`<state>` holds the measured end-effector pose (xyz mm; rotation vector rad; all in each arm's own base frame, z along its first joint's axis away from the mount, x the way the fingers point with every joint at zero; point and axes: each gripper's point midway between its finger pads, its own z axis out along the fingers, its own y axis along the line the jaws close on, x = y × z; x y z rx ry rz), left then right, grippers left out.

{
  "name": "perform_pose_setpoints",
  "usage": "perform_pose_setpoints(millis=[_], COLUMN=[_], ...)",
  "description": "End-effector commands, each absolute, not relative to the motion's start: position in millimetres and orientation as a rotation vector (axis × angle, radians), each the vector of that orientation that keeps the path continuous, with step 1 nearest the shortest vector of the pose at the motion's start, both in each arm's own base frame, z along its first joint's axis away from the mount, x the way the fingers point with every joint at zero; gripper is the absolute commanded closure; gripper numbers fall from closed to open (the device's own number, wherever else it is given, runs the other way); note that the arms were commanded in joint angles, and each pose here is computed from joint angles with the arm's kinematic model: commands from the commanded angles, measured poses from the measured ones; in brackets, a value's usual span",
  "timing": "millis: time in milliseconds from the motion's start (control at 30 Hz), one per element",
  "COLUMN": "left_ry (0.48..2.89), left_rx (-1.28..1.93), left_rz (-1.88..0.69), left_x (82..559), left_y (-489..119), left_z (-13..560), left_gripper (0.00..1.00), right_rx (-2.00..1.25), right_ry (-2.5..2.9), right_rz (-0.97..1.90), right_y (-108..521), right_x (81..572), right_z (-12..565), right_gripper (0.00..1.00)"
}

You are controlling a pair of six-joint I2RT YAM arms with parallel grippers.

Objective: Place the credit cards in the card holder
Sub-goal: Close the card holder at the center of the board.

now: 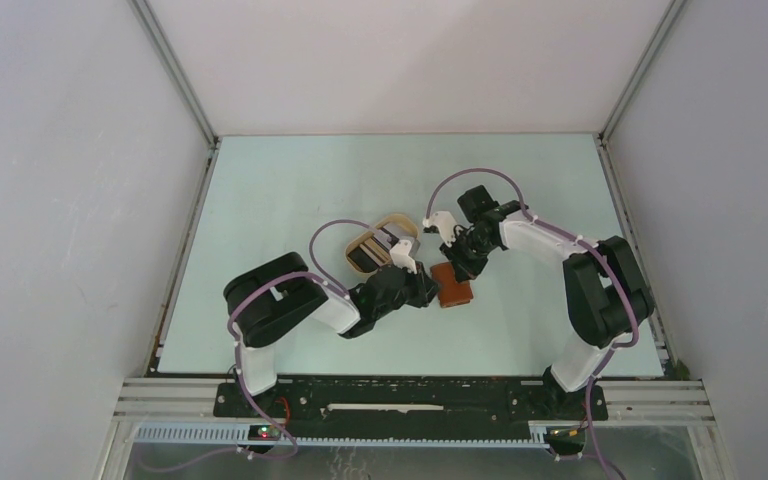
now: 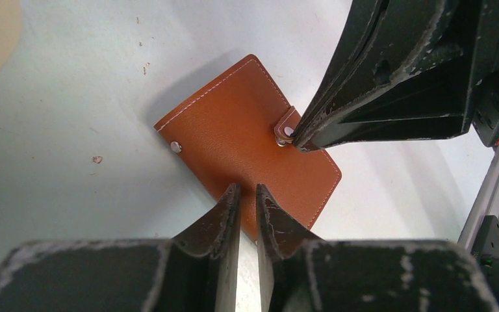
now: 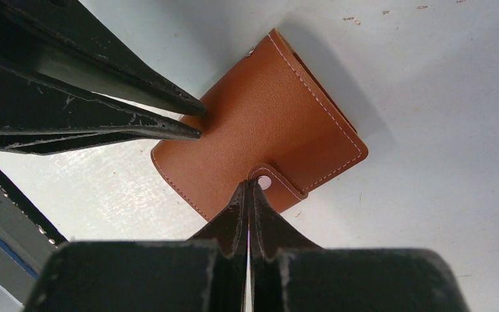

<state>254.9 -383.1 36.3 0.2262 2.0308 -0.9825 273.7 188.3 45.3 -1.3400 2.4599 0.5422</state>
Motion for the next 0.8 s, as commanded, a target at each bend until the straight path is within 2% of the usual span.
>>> perform_pose_setpoints(millis=[0,767], left_ry=[1.997,1.998], left_rx=[0.259,0.264], left_rz=[-1.004,-1.010], left_x=[257.7,256.7], left_y=[-395.4,-396.0], left_z=[45.8,45.3], left_gripper=[0.82,0.82], right_rx=[-1.364,-1.392], right_ry=[2.418,2.500], right_rz=[0.585,0.500], right_y=[202.6,194.7], right_x=[275.8,274.9], right_z=[54.5,33.2], right_gripper=[1.00,1.00])
